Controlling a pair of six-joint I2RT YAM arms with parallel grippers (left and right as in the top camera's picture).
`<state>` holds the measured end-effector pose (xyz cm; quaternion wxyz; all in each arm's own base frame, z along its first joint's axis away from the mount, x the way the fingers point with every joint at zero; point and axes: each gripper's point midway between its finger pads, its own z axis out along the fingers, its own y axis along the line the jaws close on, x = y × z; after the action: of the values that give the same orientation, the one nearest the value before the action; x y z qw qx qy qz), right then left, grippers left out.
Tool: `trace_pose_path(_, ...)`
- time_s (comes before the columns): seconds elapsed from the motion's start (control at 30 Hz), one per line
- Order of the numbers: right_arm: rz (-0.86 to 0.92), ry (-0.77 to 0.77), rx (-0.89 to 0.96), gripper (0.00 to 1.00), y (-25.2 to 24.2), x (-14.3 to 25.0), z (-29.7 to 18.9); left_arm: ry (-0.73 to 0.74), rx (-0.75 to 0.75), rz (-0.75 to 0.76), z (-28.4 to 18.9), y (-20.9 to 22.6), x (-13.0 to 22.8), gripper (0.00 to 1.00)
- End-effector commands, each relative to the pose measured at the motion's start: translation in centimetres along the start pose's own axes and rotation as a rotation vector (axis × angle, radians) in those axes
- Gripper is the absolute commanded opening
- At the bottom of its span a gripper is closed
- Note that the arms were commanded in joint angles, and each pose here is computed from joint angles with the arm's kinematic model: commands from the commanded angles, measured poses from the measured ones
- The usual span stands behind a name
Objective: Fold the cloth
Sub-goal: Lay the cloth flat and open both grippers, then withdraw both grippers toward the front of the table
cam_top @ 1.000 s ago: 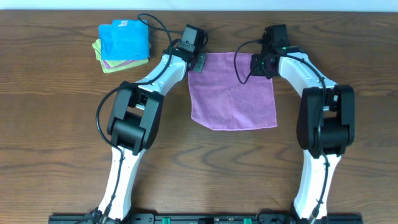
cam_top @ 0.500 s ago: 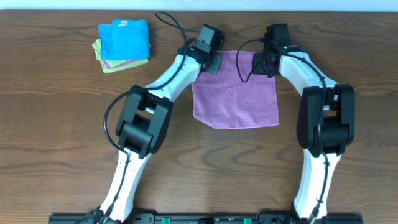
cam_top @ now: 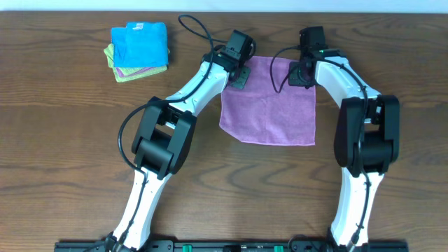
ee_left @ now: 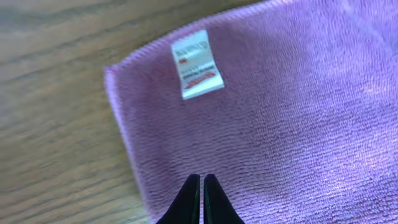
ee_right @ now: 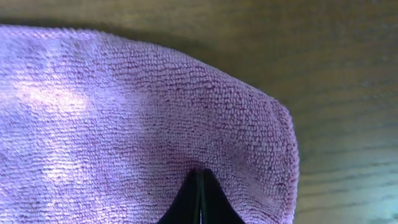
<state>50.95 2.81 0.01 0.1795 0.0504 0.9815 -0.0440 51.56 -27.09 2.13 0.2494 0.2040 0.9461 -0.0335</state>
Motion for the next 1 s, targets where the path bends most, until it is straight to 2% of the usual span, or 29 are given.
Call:
trace_pose_path(0.0, 0.013, 0.054, 0.052, 0.32, -1.6, 1.1, 0.7, -0.048, -0.029, 0.006, -1.9, 0.8, -2.3, 0.06)
trace_pose_path(0.07, 0.017, 0.031, 0.046, 0.58, -1.6, 0.0, -1.0, -0.058, -0.029, 0.005, -2.9, 0.8, -2.8, 0.05)
trace_pose_path(0.17, 0.025, -0.018, 0.036, 0.85, -1.7, -1.7, -4.0, -0.071, -0.034, -0.001, -4.9, 1.3, -3.5, 0.06)
trace_pose_path(0.37, 0.066, -0.114, 0.017, 0.92, -2.6, -3.4, -12.3, -0.013, -0.049, -0.105, -9.8, 3.9, -2.5, 0.06)
trace_pose_path(0.47, 0.088, -0.138, 0.011, 0.99, -3.2, -3.0, -16.3, 0.03, 0.028, -0.127, -12.6, 4.1, -1.5, 0.06)
trace_pose_path(0.53, 0.088, -0.144, 0.009, 0.99, -3.5, -2.4, -18.4, 0.059, 0.074, -0.142, -14.5, 4.0, -0.8, 0.21)
trace_pose_path(0.6, 0.086, -0.135, 0.012, 0.99, -4.0, -1.4, -20.4, 0.088, 0.093, -0.148, -16.4, 4.1, 0.1, 0.28)
trace_pose_path(0.7, 0.087, -0.109, 0.026, 0.99, -4.8, 0.8, -23.0, 0.119, 0.094, -0.131, -19.4, 3.9, 1.3, 0.34)
trace_pose_path(0.8, 0.108, -0.116, 0.047, 0.99, -5.7, 3.2, -25.8, 0.12, 0.106, -0.081, -22.5, 2.8, 2.2, 0.37)
trace_pose_path(0.97, 0.101, -0.218, 0.013, 0.99, -6.0, 7.9, -31.0, 0.062, 0.134, -0.049, -28.0, 1.1, 4.1, 0.39)
